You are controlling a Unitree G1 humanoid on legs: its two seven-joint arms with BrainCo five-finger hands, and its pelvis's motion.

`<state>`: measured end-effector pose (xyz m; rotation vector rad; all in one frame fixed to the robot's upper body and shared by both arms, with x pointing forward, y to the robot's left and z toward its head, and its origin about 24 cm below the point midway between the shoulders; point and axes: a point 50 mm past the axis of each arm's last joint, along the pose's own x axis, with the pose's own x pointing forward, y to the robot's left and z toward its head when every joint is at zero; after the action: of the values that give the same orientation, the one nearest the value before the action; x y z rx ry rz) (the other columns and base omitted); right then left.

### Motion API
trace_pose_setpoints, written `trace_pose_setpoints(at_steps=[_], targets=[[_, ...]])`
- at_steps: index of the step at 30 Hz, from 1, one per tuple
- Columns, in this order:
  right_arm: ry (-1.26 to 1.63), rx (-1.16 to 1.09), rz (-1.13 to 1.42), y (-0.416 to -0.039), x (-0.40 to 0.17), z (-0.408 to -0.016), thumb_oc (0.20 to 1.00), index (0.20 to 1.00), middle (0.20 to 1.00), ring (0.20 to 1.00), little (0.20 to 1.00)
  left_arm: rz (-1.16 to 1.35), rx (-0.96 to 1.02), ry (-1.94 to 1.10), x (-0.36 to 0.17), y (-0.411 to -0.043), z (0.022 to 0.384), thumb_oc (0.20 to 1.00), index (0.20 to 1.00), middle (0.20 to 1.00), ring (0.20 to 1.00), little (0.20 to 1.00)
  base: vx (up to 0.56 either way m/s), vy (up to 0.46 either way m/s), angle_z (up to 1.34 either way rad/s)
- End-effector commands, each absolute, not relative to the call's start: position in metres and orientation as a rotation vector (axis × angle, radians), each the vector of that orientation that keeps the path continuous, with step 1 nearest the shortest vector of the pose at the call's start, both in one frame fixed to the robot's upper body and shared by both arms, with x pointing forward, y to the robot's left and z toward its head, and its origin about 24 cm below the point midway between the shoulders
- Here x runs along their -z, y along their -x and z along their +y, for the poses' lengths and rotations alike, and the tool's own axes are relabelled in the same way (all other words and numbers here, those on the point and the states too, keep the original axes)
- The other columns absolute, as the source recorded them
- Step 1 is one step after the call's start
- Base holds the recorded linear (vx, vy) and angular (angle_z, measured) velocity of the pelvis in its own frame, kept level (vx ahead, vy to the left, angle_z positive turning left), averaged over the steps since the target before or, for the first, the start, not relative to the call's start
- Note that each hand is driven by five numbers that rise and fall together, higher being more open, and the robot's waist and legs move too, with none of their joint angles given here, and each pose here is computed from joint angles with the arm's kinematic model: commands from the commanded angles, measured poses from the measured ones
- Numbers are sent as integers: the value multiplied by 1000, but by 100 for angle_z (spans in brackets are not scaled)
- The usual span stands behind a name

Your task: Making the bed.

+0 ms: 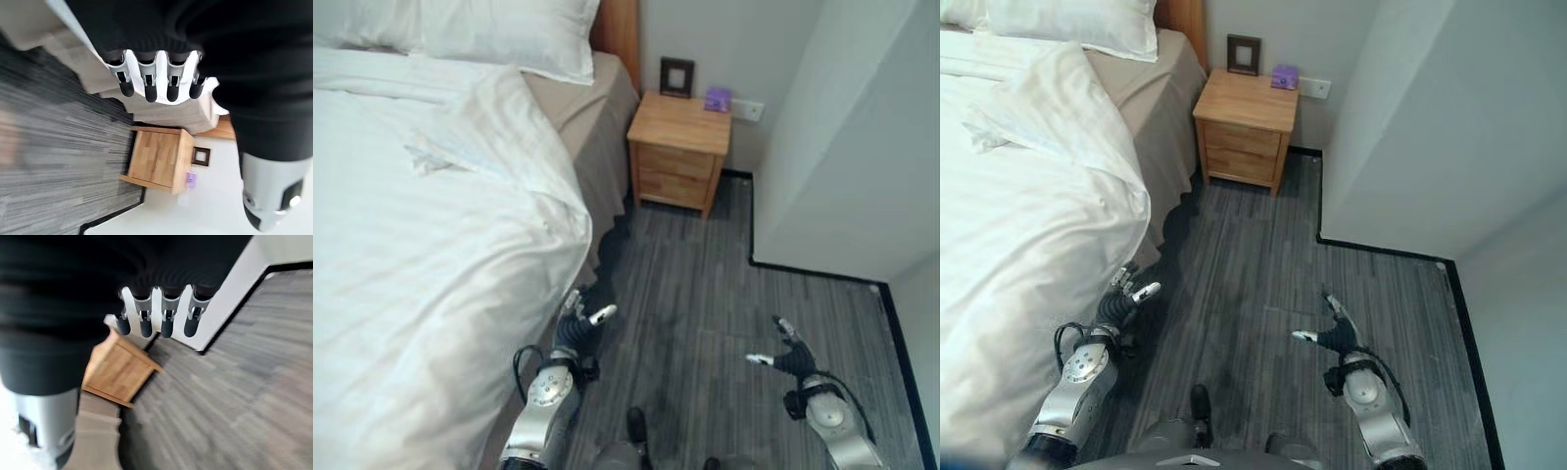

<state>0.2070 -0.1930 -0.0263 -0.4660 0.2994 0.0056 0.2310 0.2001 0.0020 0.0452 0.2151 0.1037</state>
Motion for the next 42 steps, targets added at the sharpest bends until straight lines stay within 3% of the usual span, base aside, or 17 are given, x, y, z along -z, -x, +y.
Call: trace_pose_setpoints(at_steps=[1,19,20,21,31,42], targets=[[433,44,167,-223,2,-196,1000,1000,1000,1000,1000,96,-92,-101,-24,-233,204,1000,1000,1000,1000,1000,248,42,2],[417,74,228,-208,10,-212,1000,1000,1000,1000,1000,174,-84,-23,-6,-218,201,1000,1000,1000,1000,1000,157,-77,25],[124,33,554,-205,73,-188,1000,1000,1000,1000,1000,499,-210,85,60,-183,206,1000,1000,1000,1000,1000,0,0,0],[125,33,554,-205,73,-188,1000,1000,1000,1000,1000,499,-210,85,60,-183,206,1000,1000,1000,1000,1000,-4,-12,-13],[297,24,92,-260,-24,-192,1000,1000,1000,1000,1000,229,-267,-7,3,-224,220,1000,1000,1000,1000,1000,-16,66,-6],[310,46,1,-257,-43,-197,1000,1000,1000,1000,1000,27,-260,6,-40,-242,227,1000,1000,1000,1000,1000,332,-137,39]])
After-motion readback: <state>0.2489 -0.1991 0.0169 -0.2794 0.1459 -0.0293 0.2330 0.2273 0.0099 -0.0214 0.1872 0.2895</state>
